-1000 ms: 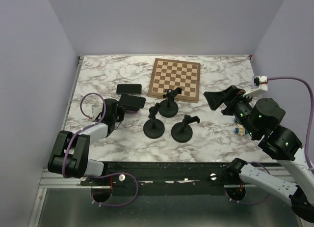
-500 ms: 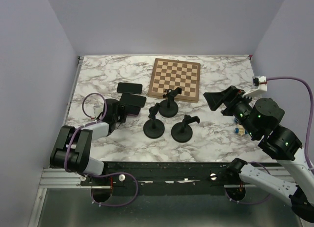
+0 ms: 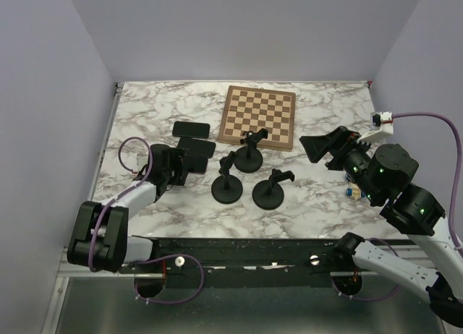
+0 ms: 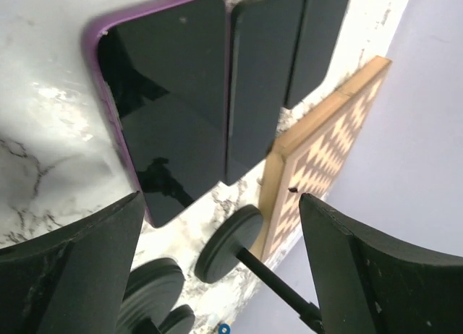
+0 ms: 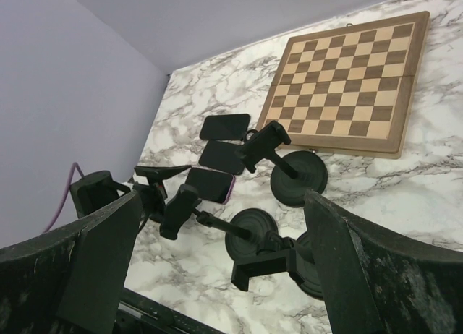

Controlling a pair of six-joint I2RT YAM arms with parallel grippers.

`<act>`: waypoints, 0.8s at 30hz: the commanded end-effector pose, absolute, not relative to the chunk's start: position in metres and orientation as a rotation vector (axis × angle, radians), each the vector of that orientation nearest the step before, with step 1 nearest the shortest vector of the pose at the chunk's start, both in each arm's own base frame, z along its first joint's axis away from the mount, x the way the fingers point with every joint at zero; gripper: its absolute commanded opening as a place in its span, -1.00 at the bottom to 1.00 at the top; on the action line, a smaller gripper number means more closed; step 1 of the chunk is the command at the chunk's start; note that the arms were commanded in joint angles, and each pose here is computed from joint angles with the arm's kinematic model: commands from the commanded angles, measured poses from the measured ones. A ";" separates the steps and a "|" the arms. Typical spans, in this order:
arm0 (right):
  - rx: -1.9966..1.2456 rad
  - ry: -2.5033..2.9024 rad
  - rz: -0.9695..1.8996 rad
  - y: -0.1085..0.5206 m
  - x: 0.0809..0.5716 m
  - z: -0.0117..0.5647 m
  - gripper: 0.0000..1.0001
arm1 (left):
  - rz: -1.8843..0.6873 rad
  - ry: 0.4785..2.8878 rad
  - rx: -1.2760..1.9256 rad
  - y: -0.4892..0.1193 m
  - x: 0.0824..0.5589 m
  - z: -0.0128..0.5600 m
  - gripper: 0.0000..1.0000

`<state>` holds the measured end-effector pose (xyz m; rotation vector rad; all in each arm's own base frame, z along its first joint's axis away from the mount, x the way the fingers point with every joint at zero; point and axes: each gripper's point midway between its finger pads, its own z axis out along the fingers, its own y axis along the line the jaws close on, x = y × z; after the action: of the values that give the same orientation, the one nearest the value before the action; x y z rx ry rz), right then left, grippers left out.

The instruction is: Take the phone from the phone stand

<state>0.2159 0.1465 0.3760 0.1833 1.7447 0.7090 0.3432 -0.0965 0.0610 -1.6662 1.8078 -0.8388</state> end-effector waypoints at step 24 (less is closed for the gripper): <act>0.221 1.799 0.620 0.143 0.225 0.356 1.00 | -0.635 1.418 -0.438 -0.057 0.300 0.374 0.86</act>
<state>0.2207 0.1491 0.3700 0.1845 1.7658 0.6868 0.3216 -0.0703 0.3060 -0.8114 1.5818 -0.8283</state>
